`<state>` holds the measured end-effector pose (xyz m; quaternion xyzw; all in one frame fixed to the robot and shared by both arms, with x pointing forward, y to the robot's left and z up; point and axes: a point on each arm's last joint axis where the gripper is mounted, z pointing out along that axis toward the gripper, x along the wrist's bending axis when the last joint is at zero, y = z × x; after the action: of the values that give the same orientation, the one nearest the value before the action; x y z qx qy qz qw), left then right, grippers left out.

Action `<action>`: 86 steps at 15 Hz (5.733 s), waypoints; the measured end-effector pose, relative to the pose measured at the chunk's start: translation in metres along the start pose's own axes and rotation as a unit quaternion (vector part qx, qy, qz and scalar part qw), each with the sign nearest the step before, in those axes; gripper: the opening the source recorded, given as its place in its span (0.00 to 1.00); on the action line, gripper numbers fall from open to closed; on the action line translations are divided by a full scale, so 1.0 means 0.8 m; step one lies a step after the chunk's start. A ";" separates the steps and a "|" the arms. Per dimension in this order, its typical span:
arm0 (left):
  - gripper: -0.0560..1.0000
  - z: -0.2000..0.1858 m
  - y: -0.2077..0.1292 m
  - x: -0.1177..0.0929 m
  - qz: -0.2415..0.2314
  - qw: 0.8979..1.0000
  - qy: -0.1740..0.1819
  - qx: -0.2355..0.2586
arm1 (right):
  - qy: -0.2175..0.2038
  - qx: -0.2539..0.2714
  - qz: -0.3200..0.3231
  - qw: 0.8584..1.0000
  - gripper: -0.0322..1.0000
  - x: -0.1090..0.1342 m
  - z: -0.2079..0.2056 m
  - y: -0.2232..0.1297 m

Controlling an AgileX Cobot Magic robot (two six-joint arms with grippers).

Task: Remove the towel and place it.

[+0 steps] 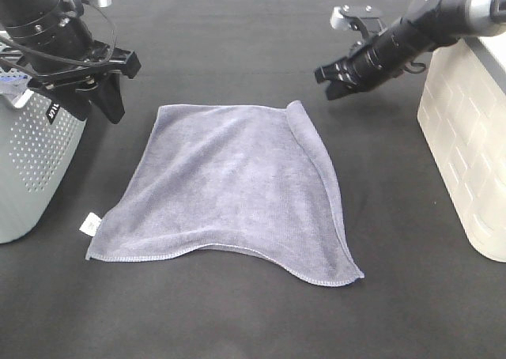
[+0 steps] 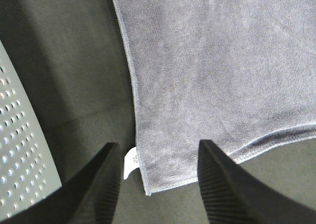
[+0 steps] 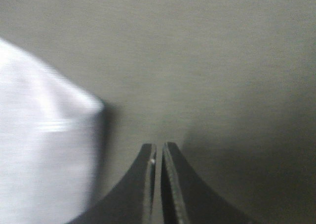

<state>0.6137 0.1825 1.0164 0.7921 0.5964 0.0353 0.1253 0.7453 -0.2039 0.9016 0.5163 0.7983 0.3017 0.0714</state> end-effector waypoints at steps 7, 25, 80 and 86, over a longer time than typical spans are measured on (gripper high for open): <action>0.49 0.000 0.000 0.000 0.000 1.000 0.001 0.000 | 0.111 0.026 -0.071 0.991 0.09 0.100 0.053 -0.009; 0.49 0.000 0.000 0.001 0.002 1.000 0.003 0.000 | 0.015 0.033 0.027 0.999 0.09 -0.039 0.020 -0.031; 0.49 0.000 0.003 -0.005 0.017 1.000 -0.020 -0.016 | 0.093 0.318 -0.006 0.943 0.10 0.164 -0.022 -0.174; 0.49 0.000 0.003 -0.005 0.018 1.000 -0.020 -0.016 | 0.092 0.350 0.000 0.932 0.10 0.165 -0.030 -0.182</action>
<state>0.6152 0.1783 1.0175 0.8010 0.5789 0.0312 0.1491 0.5610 -0.1407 0.8658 0.4789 0.8562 0.0498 -0.1874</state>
